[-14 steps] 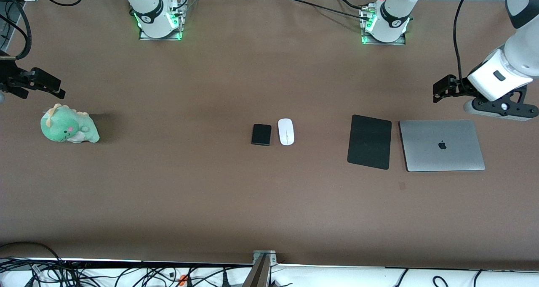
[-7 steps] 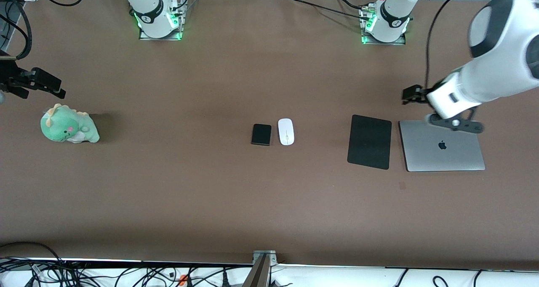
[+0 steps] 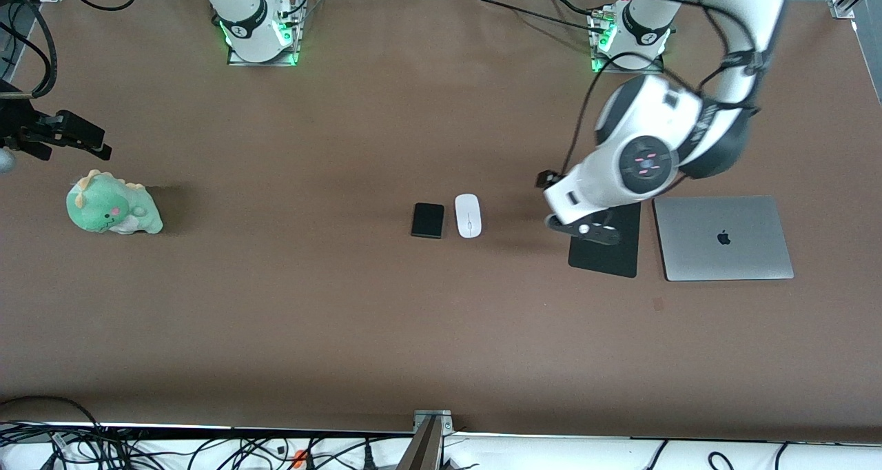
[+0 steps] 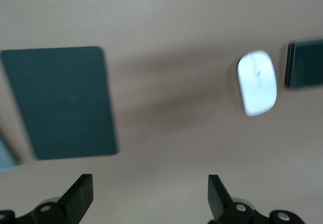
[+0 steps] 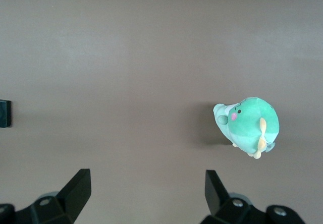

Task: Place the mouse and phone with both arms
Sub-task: 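Reach the left gripper down toward the white mouse, then grasp the white mouse with the left gripper while the right gripper reaches the phone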

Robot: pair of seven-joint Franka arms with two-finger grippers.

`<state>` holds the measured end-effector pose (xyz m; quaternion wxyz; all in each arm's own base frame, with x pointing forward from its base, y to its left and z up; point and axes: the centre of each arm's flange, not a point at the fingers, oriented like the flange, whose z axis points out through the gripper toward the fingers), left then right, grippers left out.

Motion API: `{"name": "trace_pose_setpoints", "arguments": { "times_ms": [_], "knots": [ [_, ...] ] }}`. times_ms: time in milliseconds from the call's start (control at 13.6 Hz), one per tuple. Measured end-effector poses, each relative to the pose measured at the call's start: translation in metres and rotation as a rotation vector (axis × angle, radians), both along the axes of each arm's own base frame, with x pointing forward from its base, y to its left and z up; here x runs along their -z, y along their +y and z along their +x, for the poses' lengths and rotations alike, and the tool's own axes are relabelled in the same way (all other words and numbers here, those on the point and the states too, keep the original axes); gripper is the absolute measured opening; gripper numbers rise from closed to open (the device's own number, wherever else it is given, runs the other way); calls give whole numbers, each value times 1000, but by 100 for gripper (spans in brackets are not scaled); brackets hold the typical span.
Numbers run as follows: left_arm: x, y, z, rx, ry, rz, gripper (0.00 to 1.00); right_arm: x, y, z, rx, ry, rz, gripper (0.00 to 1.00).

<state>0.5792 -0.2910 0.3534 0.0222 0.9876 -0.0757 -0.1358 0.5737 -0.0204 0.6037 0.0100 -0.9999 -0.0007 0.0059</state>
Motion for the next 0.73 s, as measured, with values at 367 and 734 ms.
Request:
{"name": "trace_pose_setpoints", "arguments": {
  "times_ms": [367,734],
  "knots": [
    [60,-89,-11,-262,-131,-30,100,15,7,-2,-11,71,2,100],
    [132,-141,-38,-255,-146,-56,100,70,50,16,-75,177,-1,100]
  ]
}}
